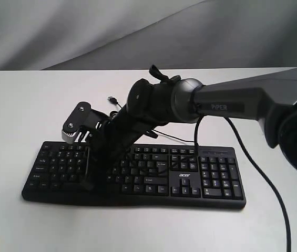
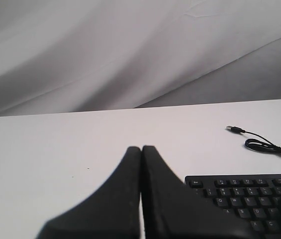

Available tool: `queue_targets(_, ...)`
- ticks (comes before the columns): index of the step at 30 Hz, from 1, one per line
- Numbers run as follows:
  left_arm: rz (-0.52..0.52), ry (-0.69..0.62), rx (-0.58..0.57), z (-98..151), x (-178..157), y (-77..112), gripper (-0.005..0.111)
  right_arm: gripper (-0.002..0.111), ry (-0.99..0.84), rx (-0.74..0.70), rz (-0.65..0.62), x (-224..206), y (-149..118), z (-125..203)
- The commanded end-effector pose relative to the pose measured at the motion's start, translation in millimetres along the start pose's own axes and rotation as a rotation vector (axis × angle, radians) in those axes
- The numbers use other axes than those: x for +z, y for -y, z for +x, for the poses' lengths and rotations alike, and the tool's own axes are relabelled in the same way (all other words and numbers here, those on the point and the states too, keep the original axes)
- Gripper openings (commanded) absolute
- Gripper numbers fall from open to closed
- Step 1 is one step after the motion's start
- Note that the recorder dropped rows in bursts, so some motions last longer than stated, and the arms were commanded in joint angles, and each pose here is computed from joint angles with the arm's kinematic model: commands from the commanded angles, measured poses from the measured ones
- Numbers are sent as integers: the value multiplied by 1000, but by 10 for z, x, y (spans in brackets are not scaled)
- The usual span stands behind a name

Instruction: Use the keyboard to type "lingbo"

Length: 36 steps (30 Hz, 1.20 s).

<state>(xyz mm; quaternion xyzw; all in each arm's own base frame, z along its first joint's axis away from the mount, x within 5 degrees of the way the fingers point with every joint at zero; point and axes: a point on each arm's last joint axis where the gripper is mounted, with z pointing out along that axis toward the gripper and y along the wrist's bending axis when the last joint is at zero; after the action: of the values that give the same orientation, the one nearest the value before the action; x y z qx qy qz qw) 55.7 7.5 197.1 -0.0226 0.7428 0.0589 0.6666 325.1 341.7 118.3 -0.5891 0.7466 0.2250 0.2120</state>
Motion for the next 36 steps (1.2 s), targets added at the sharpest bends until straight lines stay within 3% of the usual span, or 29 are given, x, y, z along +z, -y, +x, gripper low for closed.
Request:
queue_targets(1,6,10,-1,5,0,4,1,0,8,-3,16,7,19,-17)
queue_targets(6,6,10,-1,5,0,4,1,0,-12,13,5,97,34,57)
queue_targets(15,6,10,-1,5,0,4,1,0,2,-14,-12,-177,-58,-114)
queue_targets(36,6,10,-1,5,0,4,1,0,-53,13,-45,-54,-119,-7)
